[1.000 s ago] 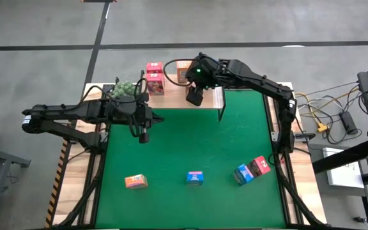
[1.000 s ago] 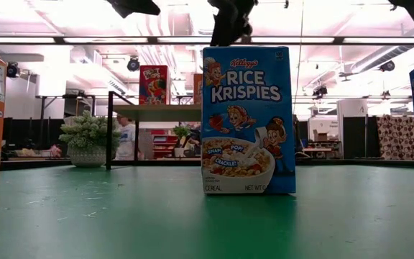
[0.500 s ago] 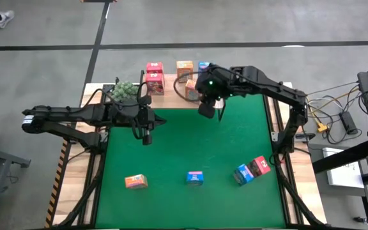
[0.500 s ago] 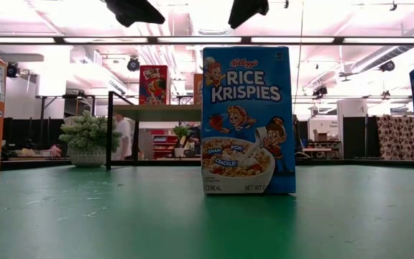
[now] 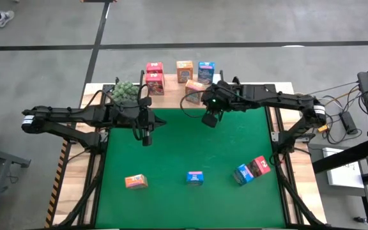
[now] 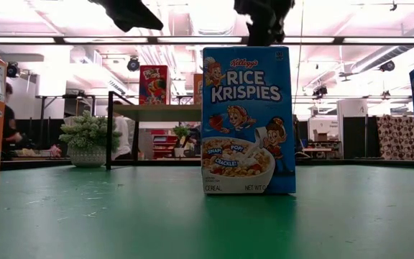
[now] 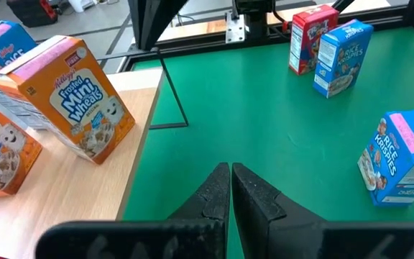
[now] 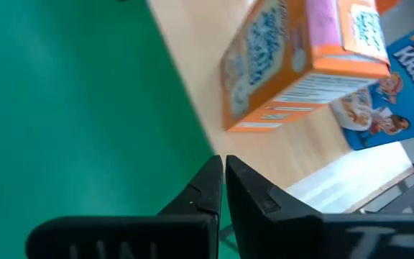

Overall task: Stack cereal on shelf
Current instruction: Put the right orange cereal box on the shelf aligned with the other orange cereal box

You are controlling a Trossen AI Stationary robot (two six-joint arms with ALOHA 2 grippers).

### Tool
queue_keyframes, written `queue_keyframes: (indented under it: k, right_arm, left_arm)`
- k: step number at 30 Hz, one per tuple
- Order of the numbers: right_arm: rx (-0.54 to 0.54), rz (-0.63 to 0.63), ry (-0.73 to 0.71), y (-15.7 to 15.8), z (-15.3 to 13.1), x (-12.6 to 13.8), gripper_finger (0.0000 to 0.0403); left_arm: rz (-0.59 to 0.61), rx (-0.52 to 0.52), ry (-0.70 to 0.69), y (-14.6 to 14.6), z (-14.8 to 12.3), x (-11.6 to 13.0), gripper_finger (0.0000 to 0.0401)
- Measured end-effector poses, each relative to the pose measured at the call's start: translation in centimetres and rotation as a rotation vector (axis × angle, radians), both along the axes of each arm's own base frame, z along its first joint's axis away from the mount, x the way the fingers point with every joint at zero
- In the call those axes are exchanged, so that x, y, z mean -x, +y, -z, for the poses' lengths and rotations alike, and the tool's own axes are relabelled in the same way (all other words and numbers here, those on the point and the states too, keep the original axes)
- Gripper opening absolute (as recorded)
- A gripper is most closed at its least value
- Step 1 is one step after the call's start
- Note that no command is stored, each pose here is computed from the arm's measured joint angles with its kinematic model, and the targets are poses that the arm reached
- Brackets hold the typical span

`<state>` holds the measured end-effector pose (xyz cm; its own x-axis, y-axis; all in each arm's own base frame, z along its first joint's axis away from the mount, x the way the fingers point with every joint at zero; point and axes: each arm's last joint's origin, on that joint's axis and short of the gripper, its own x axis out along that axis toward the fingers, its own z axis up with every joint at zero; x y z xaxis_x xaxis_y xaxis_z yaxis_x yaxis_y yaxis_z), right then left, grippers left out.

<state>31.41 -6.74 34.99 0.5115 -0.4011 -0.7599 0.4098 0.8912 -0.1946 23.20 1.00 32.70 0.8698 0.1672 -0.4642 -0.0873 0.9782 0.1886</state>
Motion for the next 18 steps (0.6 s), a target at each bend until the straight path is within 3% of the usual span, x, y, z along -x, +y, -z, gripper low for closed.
queue_keyframes:
  k: [8,18]
  right_arm:
    - [0.039,0.031,-0.108,-1.2,3.0,0.1,0.0009]
    - [0.129,0.007,-0.260,-2.7,4.5,-2.4,0.0009]
  left_arm:
    - [0.002,-0.006,0.003,0.0,0.1,-0.1,0.0000]
    - [0.004,-0.017,0.004,0.0,0.2,-0.4,0.0000]
